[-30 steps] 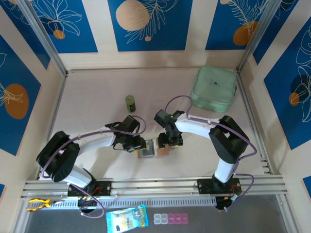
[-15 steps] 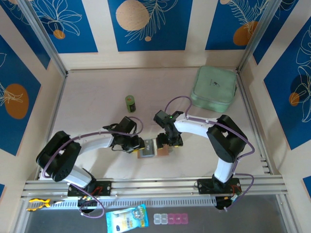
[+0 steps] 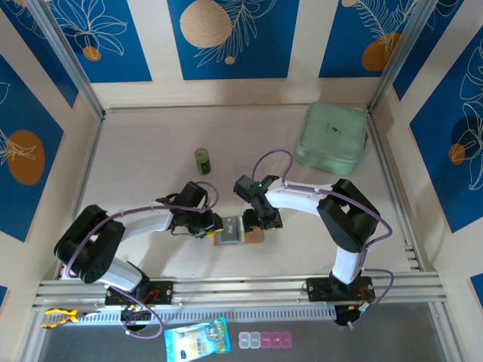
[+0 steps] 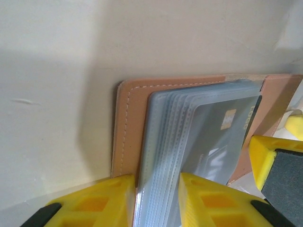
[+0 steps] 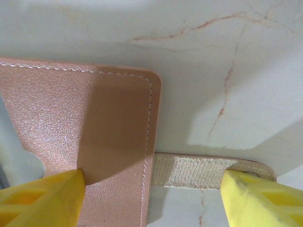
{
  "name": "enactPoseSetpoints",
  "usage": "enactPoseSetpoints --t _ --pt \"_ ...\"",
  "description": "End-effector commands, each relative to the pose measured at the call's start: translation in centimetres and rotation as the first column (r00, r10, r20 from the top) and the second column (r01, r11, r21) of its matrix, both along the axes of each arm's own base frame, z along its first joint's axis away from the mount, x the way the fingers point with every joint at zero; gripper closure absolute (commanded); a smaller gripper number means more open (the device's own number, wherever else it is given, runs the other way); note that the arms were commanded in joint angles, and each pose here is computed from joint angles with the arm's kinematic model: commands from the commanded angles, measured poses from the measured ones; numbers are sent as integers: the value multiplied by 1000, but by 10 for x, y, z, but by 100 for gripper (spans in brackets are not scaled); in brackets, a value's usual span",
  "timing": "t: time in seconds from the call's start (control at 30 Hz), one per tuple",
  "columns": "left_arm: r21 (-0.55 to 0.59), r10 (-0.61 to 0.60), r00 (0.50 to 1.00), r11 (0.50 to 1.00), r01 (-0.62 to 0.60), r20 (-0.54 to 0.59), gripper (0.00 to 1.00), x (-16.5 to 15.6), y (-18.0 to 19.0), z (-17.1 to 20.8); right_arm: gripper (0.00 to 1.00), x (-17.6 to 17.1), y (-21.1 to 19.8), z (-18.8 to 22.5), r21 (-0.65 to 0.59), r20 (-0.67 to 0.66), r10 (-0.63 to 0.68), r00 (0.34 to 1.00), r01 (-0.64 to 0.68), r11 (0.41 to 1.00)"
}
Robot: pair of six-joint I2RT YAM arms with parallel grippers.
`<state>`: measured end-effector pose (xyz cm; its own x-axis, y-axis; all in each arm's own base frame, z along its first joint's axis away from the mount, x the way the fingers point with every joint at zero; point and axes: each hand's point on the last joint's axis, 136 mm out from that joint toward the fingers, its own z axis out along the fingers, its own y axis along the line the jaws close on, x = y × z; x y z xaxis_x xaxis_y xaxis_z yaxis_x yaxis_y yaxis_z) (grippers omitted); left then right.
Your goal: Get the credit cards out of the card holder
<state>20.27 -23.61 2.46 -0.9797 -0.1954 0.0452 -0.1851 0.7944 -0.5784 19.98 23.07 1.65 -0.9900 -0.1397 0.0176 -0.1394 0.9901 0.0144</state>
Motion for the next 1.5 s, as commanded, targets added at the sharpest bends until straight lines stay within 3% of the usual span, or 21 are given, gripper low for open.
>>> enactPoseSetpoints --t 0.0,0.17,0.4,0.67,0.87,1.27,1.47 --pt "68 37 999 997 -36 -17 69 -6 19 -9 26 -8 -9 -1 -44 -22 -12 1000 11 999" --pt "68 27 999 997 -30 37 69 2 18 10 26 2 8 29 98 48 -29 998 24 995" --pt "0 14 998 1000 -14 54 70 8 4 26 30 7 25 57 193 73 -21 997 6 981" --pt "-37 -14 998 999 16 57 77 10 -11 33 38 2 70 74 432 11 3 1000 -7 902" --pt "-62 -40 998 997 44 58 85 11 -22 33 48 -3 90 70 541 -35 6 999 14 841" --pt "-49 -53 998 997 54 23 91 5 -23 18 68 -1 91 42 554 -81 12 997 35 832" --pt "-15 -46 999 999 46 4 92 1 -16 9 70 -2 84 29 517 -103 7 995 47 855"
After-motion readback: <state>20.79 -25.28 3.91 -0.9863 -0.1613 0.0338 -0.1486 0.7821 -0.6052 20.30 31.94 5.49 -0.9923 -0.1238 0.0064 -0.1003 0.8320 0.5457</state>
